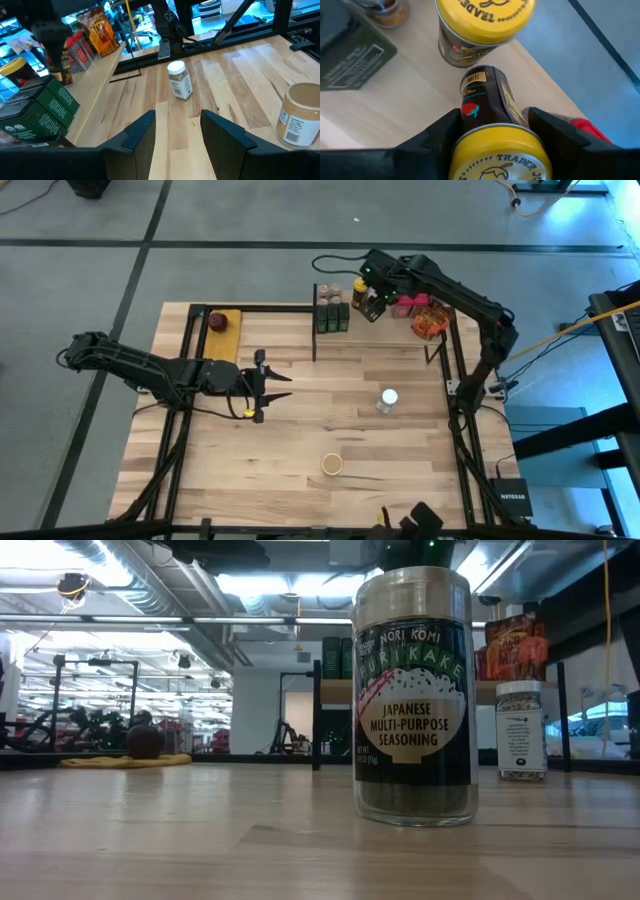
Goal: Shelf spices
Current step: Put the yellow seasoning bottle on the shelf and align it with the other yellow seasoning bottle
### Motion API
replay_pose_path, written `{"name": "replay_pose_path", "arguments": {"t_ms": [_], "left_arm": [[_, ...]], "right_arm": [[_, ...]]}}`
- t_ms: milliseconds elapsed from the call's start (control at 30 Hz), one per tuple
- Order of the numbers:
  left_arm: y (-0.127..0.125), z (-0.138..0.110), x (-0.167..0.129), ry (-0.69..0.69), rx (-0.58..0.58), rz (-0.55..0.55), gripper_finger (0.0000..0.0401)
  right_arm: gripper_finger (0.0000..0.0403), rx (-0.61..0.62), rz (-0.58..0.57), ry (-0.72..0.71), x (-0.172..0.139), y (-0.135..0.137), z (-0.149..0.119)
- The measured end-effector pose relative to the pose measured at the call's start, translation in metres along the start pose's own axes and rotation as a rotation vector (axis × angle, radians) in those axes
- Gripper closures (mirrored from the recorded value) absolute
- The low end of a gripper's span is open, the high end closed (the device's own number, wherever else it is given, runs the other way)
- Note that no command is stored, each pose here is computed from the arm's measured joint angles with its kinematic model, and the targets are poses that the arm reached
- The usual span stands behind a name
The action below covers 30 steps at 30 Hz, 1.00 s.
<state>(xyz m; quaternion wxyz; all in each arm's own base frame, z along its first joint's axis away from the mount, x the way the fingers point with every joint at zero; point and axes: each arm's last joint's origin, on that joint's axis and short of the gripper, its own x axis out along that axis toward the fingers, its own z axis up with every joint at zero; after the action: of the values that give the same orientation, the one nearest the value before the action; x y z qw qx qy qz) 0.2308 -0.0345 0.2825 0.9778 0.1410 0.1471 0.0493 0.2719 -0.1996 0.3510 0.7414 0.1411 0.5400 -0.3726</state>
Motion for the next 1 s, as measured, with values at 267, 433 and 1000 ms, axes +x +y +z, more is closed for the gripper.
{"name": "replay_pose_path", "arguments": {"t_ms": [267,433,1000], "left_arm": [[0.0,0.0,0.0,0.0,0.003,0.0,0.0251],[0.0,0.0,0.0,0.0,0.001,0.0,0.0251],[0.0,0.0,0.0,0.0,-0.007,0.0,0.0251]], "right_arm": [[0.0176,0.008,-0.004,-0.022,0.0079,-0.0017,0.0065],[0.0107,0.01,-0.004,-0.028,0.008,-0.0015,0.0071],[0.008,0.018,-0.027,-0.059,0.0077,-0.0015,0.0099]]}}
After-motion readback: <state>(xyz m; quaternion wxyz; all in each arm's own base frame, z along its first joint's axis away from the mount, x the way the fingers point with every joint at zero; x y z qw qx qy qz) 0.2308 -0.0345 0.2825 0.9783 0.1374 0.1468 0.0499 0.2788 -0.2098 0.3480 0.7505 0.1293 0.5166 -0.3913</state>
